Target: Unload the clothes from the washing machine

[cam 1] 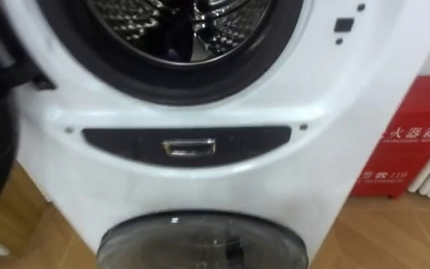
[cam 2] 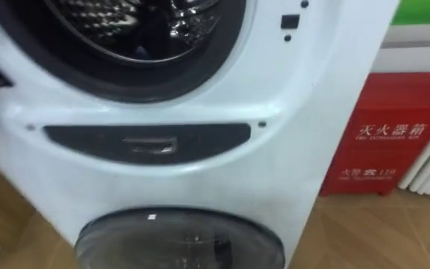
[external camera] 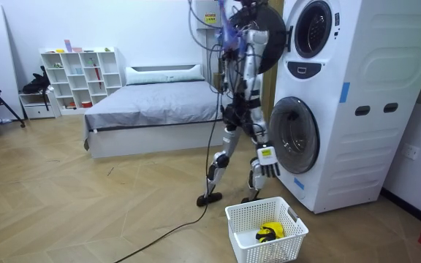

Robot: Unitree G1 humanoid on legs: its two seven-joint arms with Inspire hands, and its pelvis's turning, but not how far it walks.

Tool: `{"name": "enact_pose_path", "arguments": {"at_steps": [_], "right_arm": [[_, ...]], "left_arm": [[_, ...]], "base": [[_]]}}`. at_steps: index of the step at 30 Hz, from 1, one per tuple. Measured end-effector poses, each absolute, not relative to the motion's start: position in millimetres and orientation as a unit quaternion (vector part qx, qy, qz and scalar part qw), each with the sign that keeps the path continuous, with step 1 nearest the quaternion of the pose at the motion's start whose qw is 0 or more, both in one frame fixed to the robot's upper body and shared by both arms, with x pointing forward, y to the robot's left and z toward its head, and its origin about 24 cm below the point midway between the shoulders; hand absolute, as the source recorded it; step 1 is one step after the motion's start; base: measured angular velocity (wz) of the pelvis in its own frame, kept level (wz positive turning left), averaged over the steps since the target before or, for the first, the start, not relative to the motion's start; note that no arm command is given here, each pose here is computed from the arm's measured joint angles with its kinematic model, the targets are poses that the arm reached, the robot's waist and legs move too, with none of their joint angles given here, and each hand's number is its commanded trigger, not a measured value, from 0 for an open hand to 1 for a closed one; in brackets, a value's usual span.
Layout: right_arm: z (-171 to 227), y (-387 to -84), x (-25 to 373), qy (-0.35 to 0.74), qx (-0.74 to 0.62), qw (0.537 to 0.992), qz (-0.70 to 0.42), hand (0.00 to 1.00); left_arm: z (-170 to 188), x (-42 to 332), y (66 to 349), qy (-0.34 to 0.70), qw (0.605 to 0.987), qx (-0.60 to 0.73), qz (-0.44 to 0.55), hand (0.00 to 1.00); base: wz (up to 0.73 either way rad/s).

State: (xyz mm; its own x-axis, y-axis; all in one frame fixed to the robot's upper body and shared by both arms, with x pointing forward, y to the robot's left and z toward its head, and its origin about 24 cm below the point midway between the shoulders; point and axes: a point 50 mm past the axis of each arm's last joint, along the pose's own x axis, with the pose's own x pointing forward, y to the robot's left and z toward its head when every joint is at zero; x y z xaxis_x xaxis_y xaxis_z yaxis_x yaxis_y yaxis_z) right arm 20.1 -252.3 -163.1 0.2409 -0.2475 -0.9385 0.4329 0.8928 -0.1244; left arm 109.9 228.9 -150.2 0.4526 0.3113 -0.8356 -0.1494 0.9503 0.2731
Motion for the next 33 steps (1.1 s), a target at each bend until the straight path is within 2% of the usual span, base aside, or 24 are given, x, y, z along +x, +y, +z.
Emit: {"name": "enact_pose_path", "arguments": {"at_steps": [2, 6, 11, 17, 22, 25, 28, 33], "right_arm": [[-163, -253, 24, 0.571, 0.091, 0.784, -0.225, 0.00], [-162, -259, -5, 0.585, 0.109, 0.762, -0.257, 0.00], [-163, -255, -8, 0.588, 0.114, 0.760, -0.254, 0.00], [-161, -262, -9, 0.579, 0.120, 0.759, -0.271, 0.00], [-154, -280, -8, 0.551, 0.136, 0.760, -0.316, 0.00], [-152, -283, -13, 0.550, 0.144, 0.755, -0.328, 0.00], [-152, -284, -13, 0.551, 0.141, 0.754, -0.328, 0.00], [-151, -287, -4, 0.545, 0.130, 0.762, -0.325, 0.00]], "left_arm": [[-152, 105, 231, 0.513, 0.843, 0.076, 0.143, 0.00], [-153, 99, 235, 0.518, 0.837, 0.071, 0.159, 0.00], [-143, 106, 258, 0.482, 0.836, 0.024, 0.263, 0.00], [-101, 138, 306, 0.355, 0.855, -0.022, 0.378, 0.00], [-41, 167, 369, 0.221, 0.855, -0.070, 0.463, 0.00], [-8, 177, 394, 0.160, 0.853, -0.083, 0.490, 0.00], [9, 181, 409, 0.139, 0.850, -0.084, 0.500, 0.00], [18, 188, 413, 0.145, 0.853, -0.090, 0.493, 0.00]], "base": [[0.02], [0.25], [-0.48], [-0.31], [-0.09], [0.12], [0.05], [0.06]]}}
